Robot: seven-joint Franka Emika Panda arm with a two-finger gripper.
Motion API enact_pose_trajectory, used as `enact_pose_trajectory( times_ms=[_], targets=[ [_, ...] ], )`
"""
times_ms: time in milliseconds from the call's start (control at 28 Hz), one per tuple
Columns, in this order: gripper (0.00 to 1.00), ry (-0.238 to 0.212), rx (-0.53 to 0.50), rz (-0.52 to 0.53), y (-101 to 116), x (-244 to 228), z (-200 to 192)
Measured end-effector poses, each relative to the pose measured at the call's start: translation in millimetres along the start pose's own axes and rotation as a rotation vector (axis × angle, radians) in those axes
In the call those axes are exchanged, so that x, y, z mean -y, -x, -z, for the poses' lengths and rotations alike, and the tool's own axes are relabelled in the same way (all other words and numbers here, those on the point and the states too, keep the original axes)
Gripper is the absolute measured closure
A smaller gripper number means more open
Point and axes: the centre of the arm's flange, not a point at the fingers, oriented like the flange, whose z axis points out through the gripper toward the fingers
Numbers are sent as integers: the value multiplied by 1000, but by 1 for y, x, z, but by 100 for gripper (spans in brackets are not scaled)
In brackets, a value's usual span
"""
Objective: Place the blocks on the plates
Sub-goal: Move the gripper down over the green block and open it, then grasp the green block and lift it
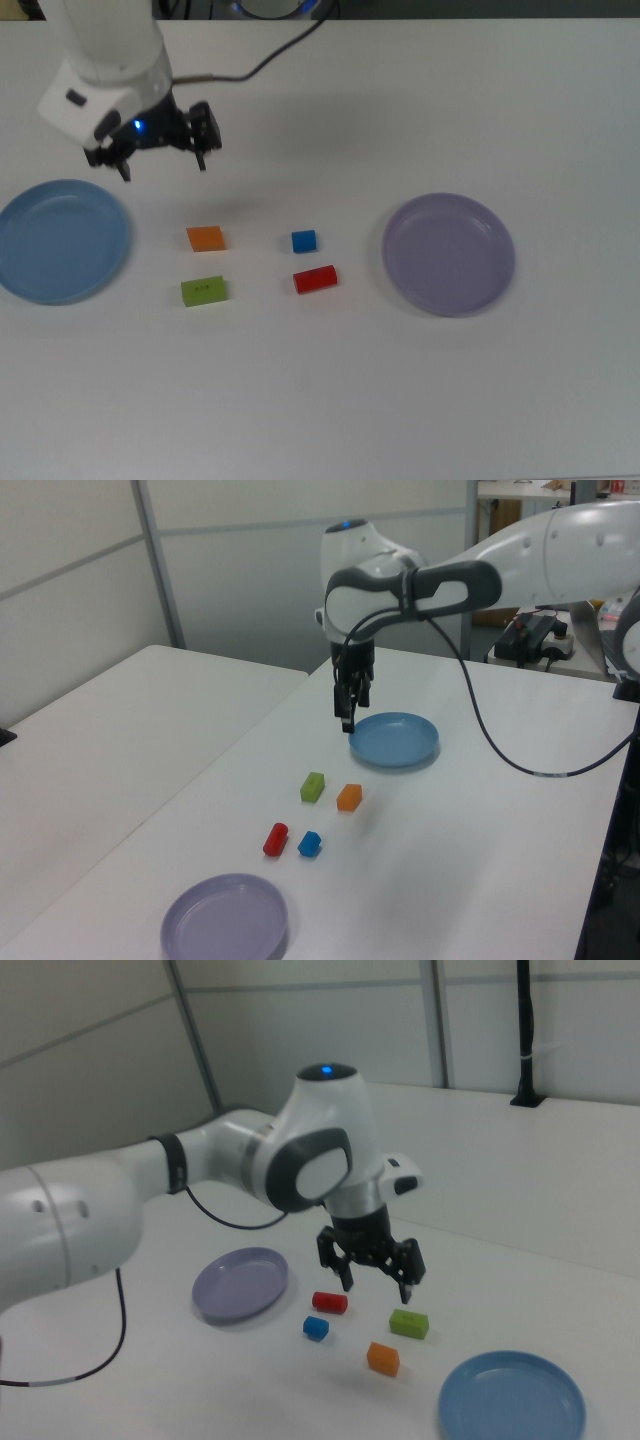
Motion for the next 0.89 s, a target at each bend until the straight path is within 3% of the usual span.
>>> enact_pose_trajectory(
  times_ms=[536, 893],
  targets=[
    [0, 41, -41, 42, -44, 3, -113],
    [0, 46, -76, 63, -56, 14, -136]
  ],
)
